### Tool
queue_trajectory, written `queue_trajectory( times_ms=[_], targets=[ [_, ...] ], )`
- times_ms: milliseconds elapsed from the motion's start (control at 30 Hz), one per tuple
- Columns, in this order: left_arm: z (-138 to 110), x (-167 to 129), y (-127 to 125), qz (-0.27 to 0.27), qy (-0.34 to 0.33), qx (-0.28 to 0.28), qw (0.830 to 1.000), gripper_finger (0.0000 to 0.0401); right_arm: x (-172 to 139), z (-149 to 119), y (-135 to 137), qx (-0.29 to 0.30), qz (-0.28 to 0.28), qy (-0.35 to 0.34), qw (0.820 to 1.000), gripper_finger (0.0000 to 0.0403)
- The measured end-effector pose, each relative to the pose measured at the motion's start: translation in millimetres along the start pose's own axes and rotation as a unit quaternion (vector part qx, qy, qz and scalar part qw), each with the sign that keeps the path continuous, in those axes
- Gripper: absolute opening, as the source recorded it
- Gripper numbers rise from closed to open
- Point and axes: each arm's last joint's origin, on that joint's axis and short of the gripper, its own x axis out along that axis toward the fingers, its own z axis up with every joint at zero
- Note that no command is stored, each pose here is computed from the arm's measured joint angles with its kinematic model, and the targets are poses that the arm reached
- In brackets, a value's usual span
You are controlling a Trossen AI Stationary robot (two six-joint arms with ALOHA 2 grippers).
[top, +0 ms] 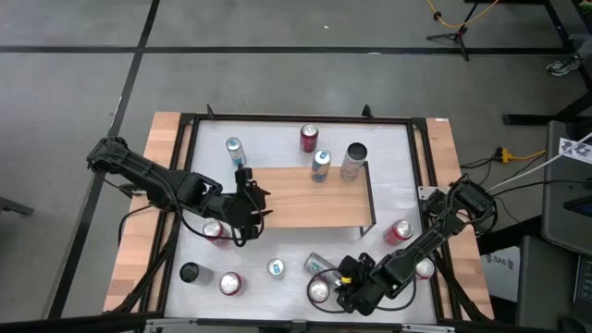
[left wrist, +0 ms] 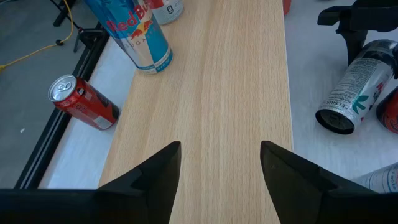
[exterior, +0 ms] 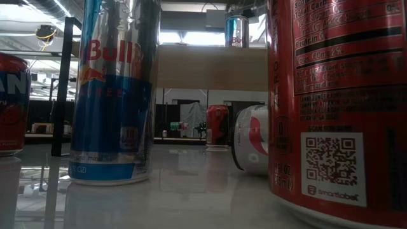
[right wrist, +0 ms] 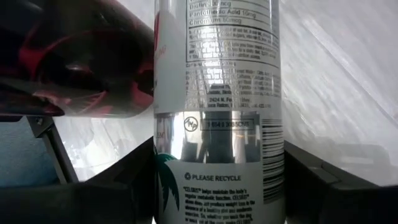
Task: Place canned beverage on shelf
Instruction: Put the right white-pink soda can on the shelf aligned with the other white-pink soda can
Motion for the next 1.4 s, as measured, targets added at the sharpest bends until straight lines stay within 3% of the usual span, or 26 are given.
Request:
queue_trajectory(
  times_ms=[767, 1400],
  targets=[
    [0.0, 0.0, 0.0, 0.0, 0.0, 0.0, 1.0, 0.0211, -55.4, 20.2, 8.5, 0.01, 0.068, -0.04, 0.997, 0.0244],
    [4.8, -0.1, -1.3, -0.006, -0.022, -0.01, 1.0, 0.0211, -110.1, 46.0, 11.4, -0.04, 0.102, -0.218, 0.97, 0.025]
  ],
)
